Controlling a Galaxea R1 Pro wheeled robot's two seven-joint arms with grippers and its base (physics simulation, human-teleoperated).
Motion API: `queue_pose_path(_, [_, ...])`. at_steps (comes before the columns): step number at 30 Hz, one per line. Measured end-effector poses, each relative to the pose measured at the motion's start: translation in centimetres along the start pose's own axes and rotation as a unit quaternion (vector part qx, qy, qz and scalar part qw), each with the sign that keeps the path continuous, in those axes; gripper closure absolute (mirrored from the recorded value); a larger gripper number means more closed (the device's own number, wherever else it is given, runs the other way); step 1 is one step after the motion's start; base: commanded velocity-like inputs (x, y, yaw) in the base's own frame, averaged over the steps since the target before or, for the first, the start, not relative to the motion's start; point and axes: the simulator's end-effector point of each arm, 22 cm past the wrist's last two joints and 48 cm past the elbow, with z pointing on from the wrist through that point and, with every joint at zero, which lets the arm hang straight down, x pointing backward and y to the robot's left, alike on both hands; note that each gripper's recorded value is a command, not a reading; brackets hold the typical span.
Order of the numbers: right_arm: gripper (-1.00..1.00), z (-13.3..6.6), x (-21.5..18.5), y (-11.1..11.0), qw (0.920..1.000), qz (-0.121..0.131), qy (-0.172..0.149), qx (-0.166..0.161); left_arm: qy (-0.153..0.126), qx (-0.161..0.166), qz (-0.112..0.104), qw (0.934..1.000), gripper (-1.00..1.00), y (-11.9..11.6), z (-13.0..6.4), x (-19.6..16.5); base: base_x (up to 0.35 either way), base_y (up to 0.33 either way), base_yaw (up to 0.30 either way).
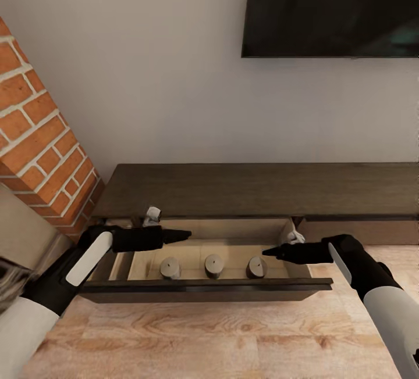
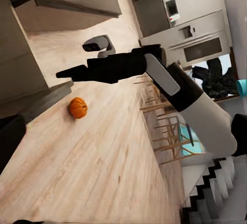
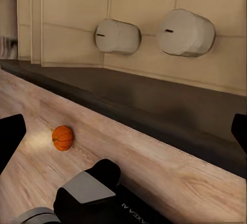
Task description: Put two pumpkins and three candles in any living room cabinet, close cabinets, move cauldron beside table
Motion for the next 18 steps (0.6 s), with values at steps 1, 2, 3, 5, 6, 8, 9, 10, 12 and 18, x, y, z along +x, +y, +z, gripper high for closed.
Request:
queue_pose_path(1, [-1.0,0.2,0.3,0.0,1.0,-0.002,0.004,0.001,0.001,-0.007,-0.008,0.9999,-1.0,0.7,0.4,0.3,-0.046,0.0,0.0])
queue_pose_path(2, [-1.0,0.3,0.6,0.0,1.0,-0.003,0.008,0.001,0.002,-0.011,-0.017,0.9998,-1.0,1.2,0.9,0.6,-0.029,0.0,0.0])
queue_pose_path(3, [-1.0,0.4,0.9,0.0,0.9999,-0.005,0.012,0.002,0.002,-0.015,-0.028,0.9995,-1.0,1.8,1.4,0.9,-0.019,0.0,0.0])
queue_pose_path(5, [-1.0,0.7,1.4,0.0,0.9998,-0.007,0.02,0.004,0.004,-0.024,-0.045,0.9987,-1.0,2.9,2.0,1.5,-0.011,0.0,0.0])
queue_pose_path(6, [-1.0,1.4,2.7,-0.2,0.9986,-0.021,0.045,0.015,0.008,-0.042,-0.064,0.9971,-1.0,4.6,2.4,2.4,-0.003,0.0,0.0])
queue_pose_path(8, [-1.0,1.9,4.3,-0.5,0.9952,-0.046,0.08,0.032,0.015,-0.059,-0.082,0.9948,-1.0,6.0,2.6,3.6,-0.002,0.0,0.0])
queue_pose_path(9, [-1.0,1.8,4.6,-0.7,0.994,-0.053,0.088,0.037,0.018,-0.062,-0.087,0.9941,-1.0,6.3,2.6,4.1,0.0,0.0,0.0])
queue_pose_path(10, [-1.0,1.8,4.8,-0.9,0.9931,-0.057,0.094,0.041,0.022,-0.065,-0.091,0.9935,-1.0,6.6,2.7,4.6,0.0,0.0,0.0])
queue_pose_path(12, [-1.0,1.7,5.2,-1.1,0.9916,-0.063,0.103,0.047,0.03,-0.068,-0.098,0.9924,-1.0,6.9,2.8,5.8,0.0,0.0,0.0])
queue_pose_path(18, [-1.0,1.3,6.5,-2.0,0.987,-0.075,0.128,0.062,0.056,-0.072,-0.114,0.9893,-1.0,7.4,3.1,8.7,0.0,0.0,0.0])
